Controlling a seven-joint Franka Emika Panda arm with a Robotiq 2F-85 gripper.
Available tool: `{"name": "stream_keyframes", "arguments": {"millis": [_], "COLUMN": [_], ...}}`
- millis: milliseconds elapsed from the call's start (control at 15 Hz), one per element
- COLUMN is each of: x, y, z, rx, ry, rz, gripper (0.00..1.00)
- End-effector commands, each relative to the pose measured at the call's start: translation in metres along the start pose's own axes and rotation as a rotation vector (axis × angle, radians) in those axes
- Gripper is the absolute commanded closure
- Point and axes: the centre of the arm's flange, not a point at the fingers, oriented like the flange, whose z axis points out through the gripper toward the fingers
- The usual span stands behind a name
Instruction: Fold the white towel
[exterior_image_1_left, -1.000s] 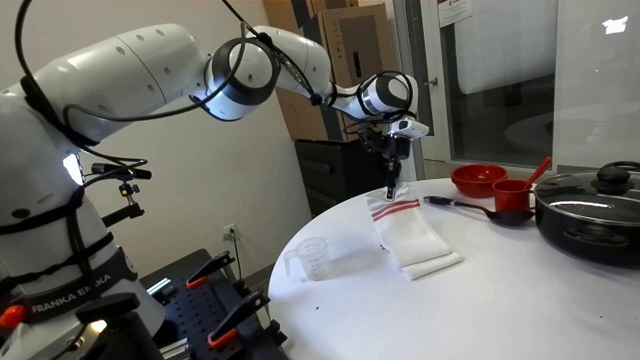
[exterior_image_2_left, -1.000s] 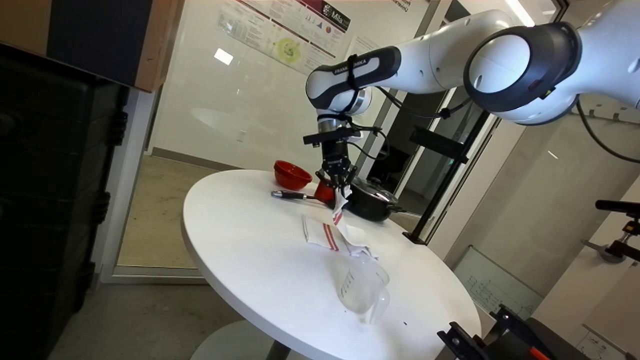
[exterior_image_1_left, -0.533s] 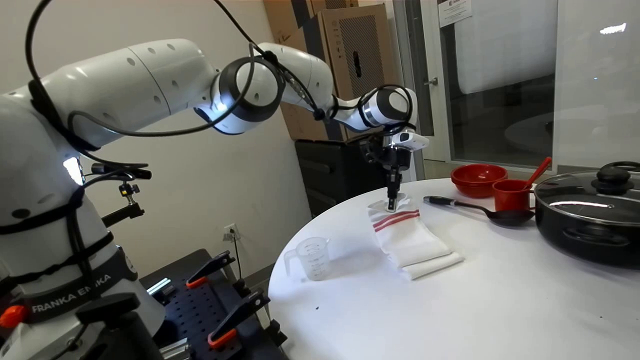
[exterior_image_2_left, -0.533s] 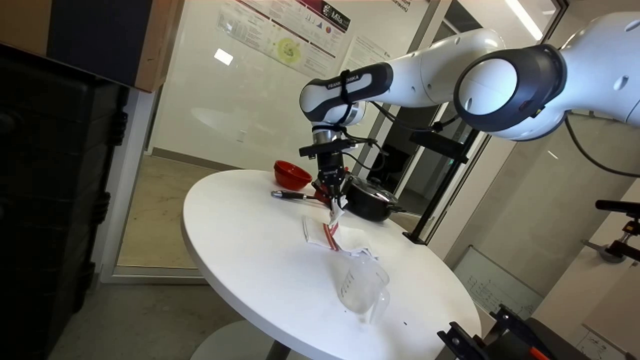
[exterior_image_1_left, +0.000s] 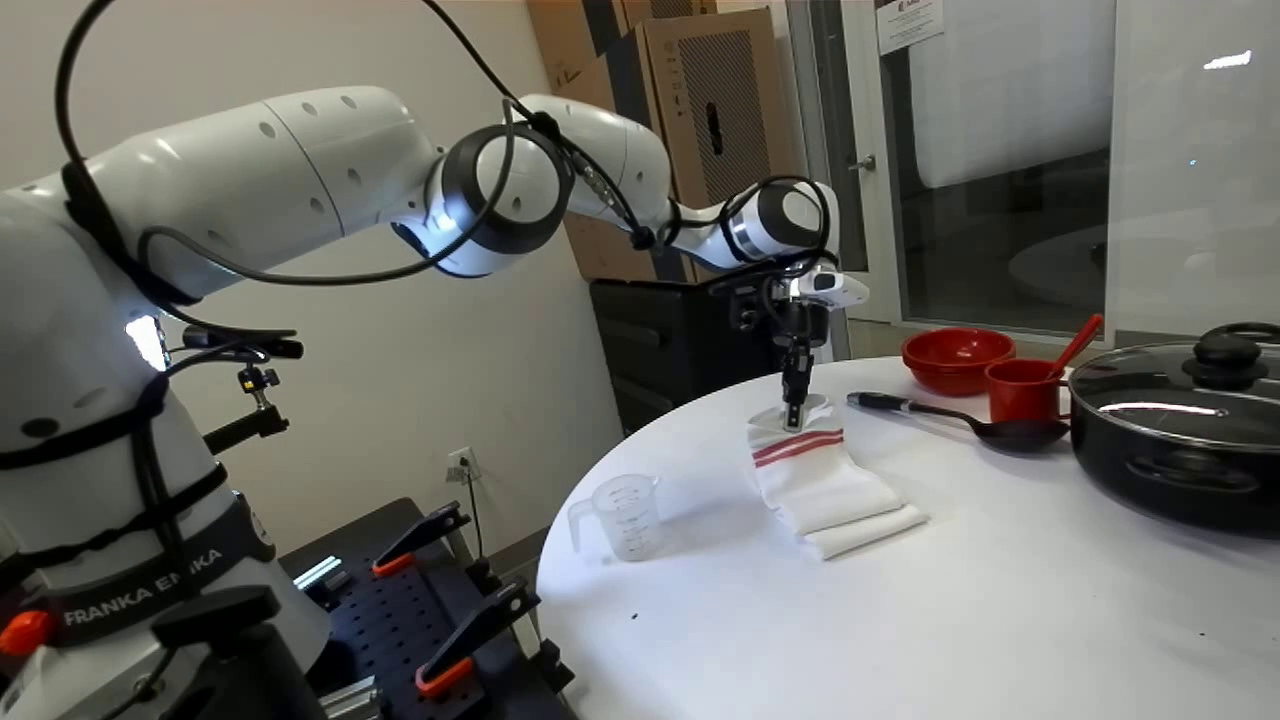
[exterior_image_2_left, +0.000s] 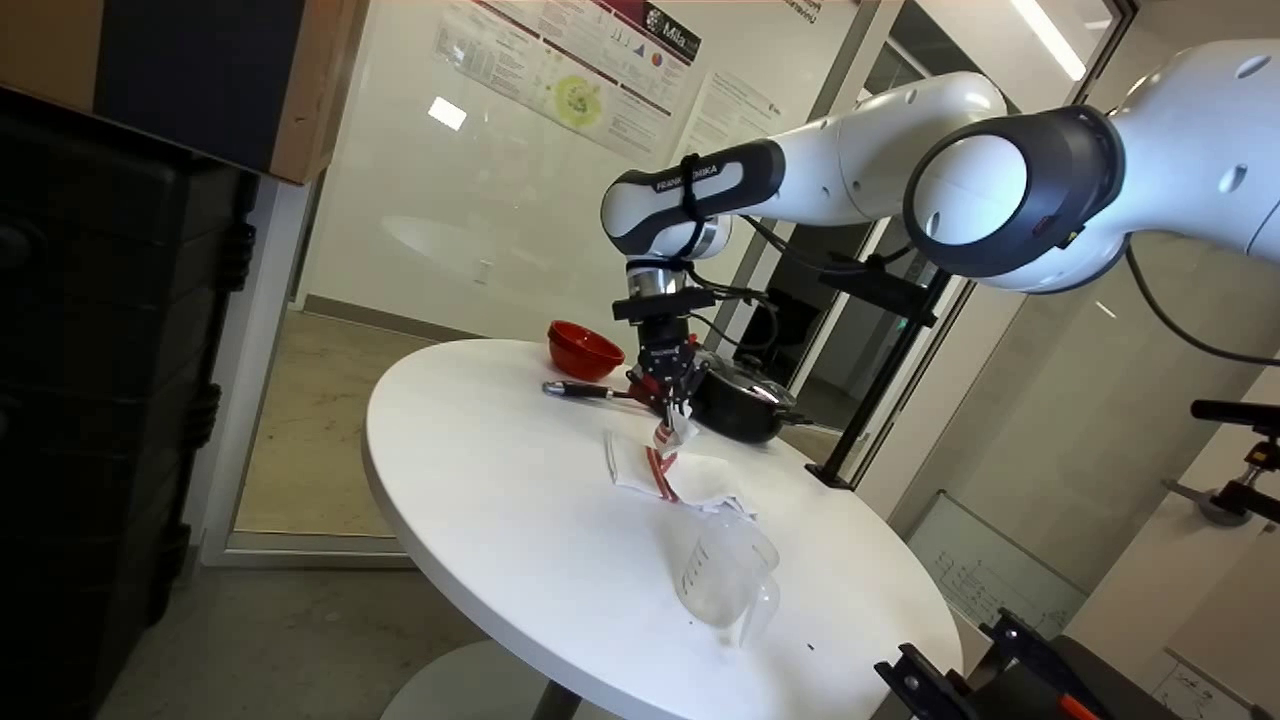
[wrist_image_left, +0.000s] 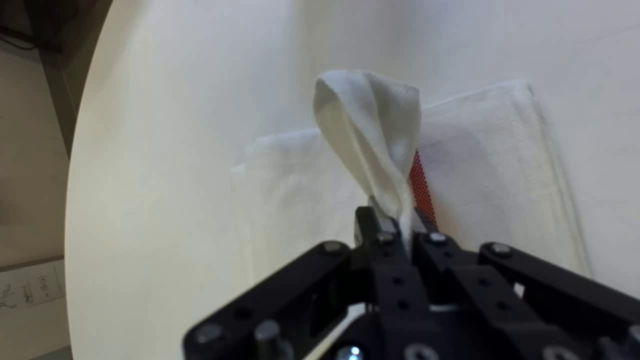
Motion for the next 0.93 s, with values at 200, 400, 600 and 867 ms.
{"name": "stream_keyframes", "arguments": {"millis": [200, 400, 600, 867], "x": [0.029, 0.039, 0.047, 0.053], "y": [0.036, 0.058, 0.075, 0.086], "z": [0.012, 0.023, 0.034, 0.052], "rx": [0.005, 0.001, 0.0, -0.003], "ry": [-0.028, -0.056, -0.08, -0.123], "rz": [-0.162, -0.207, -0.243, -0.289], "gripper": [0.99, 0.99, 0.99, 0.99]}}
